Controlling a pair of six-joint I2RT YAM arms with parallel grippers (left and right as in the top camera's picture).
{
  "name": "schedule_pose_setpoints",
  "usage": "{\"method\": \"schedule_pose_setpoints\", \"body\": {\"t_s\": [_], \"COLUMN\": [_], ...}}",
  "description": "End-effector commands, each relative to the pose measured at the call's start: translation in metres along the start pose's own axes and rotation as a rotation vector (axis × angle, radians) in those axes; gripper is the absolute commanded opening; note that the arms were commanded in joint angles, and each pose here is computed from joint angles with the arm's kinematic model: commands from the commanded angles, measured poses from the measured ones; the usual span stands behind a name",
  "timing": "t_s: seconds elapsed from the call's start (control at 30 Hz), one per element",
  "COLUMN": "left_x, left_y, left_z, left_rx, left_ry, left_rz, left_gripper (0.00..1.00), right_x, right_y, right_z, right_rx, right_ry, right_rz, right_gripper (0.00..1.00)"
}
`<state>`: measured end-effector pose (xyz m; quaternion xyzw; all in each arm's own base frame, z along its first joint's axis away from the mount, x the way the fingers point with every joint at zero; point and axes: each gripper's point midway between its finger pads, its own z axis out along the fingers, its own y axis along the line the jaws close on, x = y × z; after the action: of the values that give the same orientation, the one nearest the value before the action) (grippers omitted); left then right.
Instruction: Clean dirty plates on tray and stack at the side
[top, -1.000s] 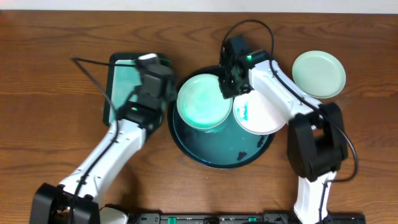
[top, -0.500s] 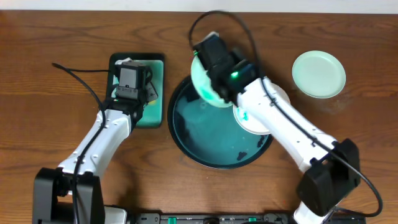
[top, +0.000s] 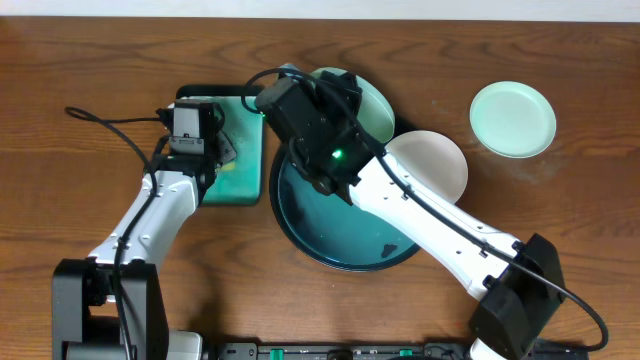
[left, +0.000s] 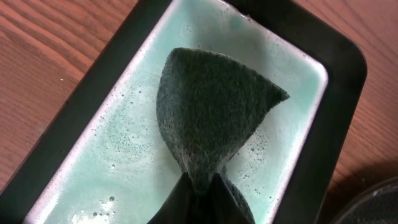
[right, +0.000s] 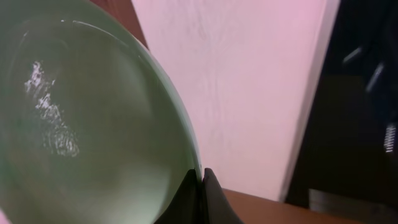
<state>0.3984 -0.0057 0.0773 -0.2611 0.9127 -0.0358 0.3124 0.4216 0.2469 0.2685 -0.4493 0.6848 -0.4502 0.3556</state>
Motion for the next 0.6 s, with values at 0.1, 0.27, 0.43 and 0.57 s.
{"method": "schedule_pose_setpoints", "body": {"t_s": [0.1, 0.27, 0.43, 0.57], "left_x": [0.006, 0.009, 0.01, 0.003], "left_y": [-0.001, -0.005, -0.009, -0.03], "left_z": [0.003, 0.003, 0.002, -0.006], "left_rx": [0.011, 0.036, 0.058, 0.168], "left_ry": [0.023, 0.039, 0.044, 0.027], "left_rz": [0.013, 0.035, 0.043, 0.123], "left_gripper": [0.07, 0.07, 0.07, 0.07], "right_x": [-0.002, -0.003, 0.009, 0.024], "right_y": [-0.002, 0.051, 0.079, 0.083], "right_z": [-0.005, 0.011, 0.023, 0.036], "right_rx": [-0.038, -0.409, -0.808, -1.002], "right_ry": [-0.033, -0.137, -0.174, -0.165], "right_rz": [0.049, 0.216, 0.504, 0.689], "right_gripper": [0.01, 0.01, 0.01, 0.01]}}
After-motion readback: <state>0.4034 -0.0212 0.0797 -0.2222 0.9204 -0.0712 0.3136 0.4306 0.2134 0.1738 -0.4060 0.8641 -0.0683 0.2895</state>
